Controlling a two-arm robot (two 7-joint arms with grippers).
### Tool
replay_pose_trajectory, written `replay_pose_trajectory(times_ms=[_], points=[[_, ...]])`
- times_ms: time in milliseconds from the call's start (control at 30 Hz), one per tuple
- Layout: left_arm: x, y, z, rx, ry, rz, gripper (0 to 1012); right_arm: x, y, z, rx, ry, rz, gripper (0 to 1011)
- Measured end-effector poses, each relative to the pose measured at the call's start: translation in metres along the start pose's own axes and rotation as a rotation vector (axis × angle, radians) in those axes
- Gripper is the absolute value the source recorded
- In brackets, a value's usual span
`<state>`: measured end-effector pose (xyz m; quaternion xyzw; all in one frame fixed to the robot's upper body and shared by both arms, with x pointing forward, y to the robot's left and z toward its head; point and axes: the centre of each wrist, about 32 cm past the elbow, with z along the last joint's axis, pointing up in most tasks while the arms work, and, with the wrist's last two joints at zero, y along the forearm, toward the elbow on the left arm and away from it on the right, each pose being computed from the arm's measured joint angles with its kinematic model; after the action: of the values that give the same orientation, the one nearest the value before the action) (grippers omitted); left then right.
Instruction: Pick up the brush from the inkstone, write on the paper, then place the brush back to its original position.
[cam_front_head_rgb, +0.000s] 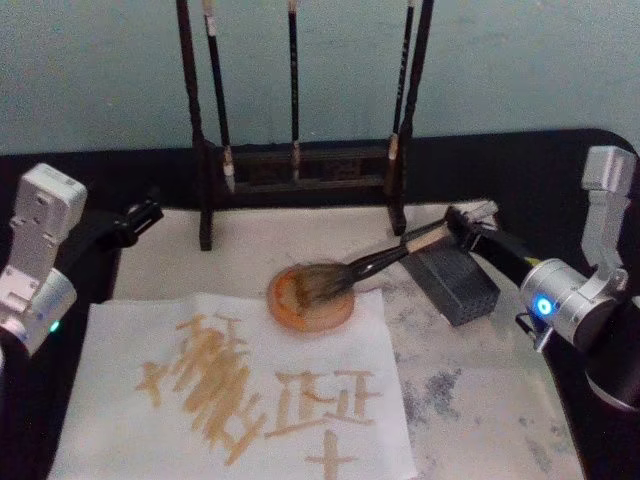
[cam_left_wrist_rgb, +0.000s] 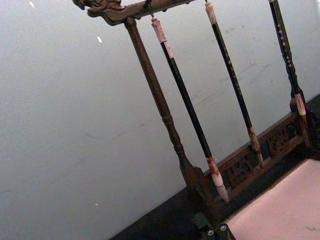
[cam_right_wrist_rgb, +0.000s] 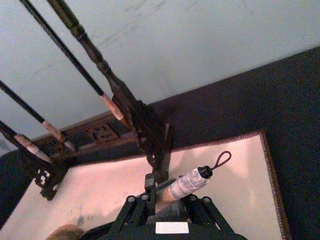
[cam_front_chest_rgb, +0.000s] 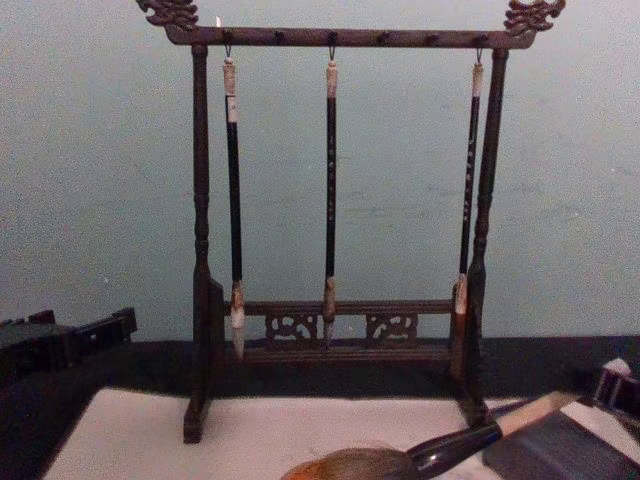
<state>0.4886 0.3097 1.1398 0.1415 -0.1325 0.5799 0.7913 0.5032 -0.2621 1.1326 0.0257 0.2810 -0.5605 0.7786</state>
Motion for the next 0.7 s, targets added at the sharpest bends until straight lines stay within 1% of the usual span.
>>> replay_pose_trajectory(times_ms=[67, 200, 233, 267, 333, 500, 567, 667, 700], points=[[0.0, 0.0, 0.0, 0.0, 0.0, 0.0, 1002, -0.002, -0.002, 0.001, -0.007, -0.011, -0.004, 280], [0.0, 0.0, 0.0, 0.0, 0.0, 0.0, 1002, -0.005, -0.006, 0.002, -0.02, -0.03, -0.01, 353], [0.0, 0.0, 0.0, 0.0, 0.0, 0.0, 1002, -0.006, -0.007, 0.003, -0.027, -0.04, -0.016, 413], [0.0, 0.0, 0.0, 0.0, 0.0, 0.0, 1002, -0.007, -0.008, 0.003, -0.029, -0.045, -0.019, 427], [0.0, 0.0, 0.0, 0.0, 0.0, 0.0, 1002, -0.009, -0.01, 0.004, -0.037, -0.061, -0.026, 519], [0.0, 0.0, 0.0, 0.0, 0.0, 0.0, 1000, -0.012, -0.012, 0.008, -0.044, -0.088, -0.037, 674], [0.0, 0.0, 0.0, 0.0, 0.0, 0.0, 1002, -0.014, -0.012, 0.011, -0.044, -0.096, -0.038, 758], [0.0, 0.0, 0.0, 0.0, 0.0, 0.0, 1002, -0.016, -0.012, 0.016, -0.041, -0.106, -0.036, 815], [0.0, 0.0, 0.0, 0.0, 0.0, 0.0, 1002, -0.017, -0.012, 0.017, -0.04, -0.108, -0.035, 871]])
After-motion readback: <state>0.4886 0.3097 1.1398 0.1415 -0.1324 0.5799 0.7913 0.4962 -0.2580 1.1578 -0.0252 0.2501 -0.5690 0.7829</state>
